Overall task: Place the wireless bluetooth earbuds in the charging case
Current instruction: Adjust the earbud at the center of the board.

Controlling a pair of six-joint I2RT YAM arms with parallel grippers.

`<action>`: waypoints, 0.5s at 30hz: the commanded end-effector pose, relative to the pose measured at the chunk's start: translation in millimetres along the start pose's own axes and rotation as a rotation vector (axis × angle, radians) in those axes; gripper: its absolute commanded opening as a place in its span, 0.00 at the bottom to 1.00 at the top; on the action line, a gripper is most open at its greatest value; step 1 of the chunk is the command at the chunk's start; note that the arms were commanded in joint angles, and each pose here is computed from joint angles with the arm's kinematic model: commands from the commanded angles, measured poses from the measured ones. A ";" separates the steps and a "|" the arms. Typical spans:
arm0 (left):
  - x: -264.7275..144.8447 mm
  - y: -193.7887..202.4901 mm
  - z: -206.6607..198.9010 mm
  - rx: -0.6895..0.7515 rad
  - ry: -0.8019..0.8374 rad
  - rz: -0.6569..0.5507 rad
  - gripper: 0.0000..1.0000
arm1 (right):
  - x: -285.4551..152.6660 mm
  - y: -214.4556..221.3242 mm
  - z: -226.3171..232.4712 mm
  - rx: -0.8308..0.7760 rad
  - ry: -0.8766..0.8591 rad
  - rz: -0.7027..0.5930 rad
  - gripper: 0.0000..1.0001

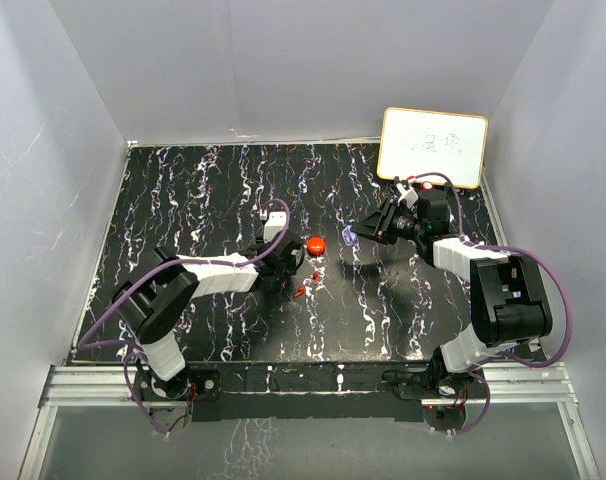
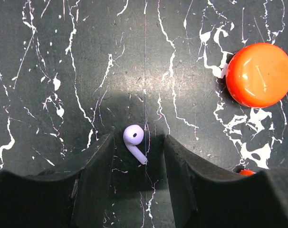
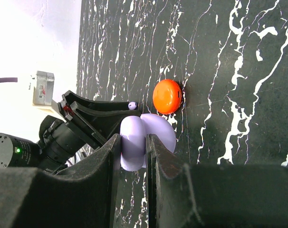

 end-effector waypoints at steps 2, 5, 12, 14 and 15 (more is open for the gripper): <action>3.9 8.1 1.2 0.065 -0.064 0.003 0.43 | -1.0 -12.7 6.8 -0.057 -0.022 -0.036 0.00; 3.8 9.3 1.7 0.070 -0.072 0.001 0.41 | -2.0 -12.6 6.7 -0.056 -0.021 -0.038 0.00; 2.9 10.4 4.8 0.081 -0.092 -0.012 0.25 | -3.0 -11.3 5.2 -0.053 -0.018 -0.038 0.00; 2.5 10.2 5.2 0.085 -0.096 -0.015 0.22 | -3.1 -11.3 5.2 -0.054 -0.018 -0.037 0.00; 2.5 10.0 5.7 0.085 -0.098 -0.015 0.21 | -3.3 -11.7 5.1 -0.054 -0.018 -0.039 0.00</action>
Point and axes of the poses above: each gripper's point midway between its finger pads, its own x axis out along the fingers, its own z axis along the line the jaws close on, y = z × x, the point moved 5 cm from there along -x, back along the fingers, and after that the axes turned 11 degrees about -x, right-handed, at the moved point
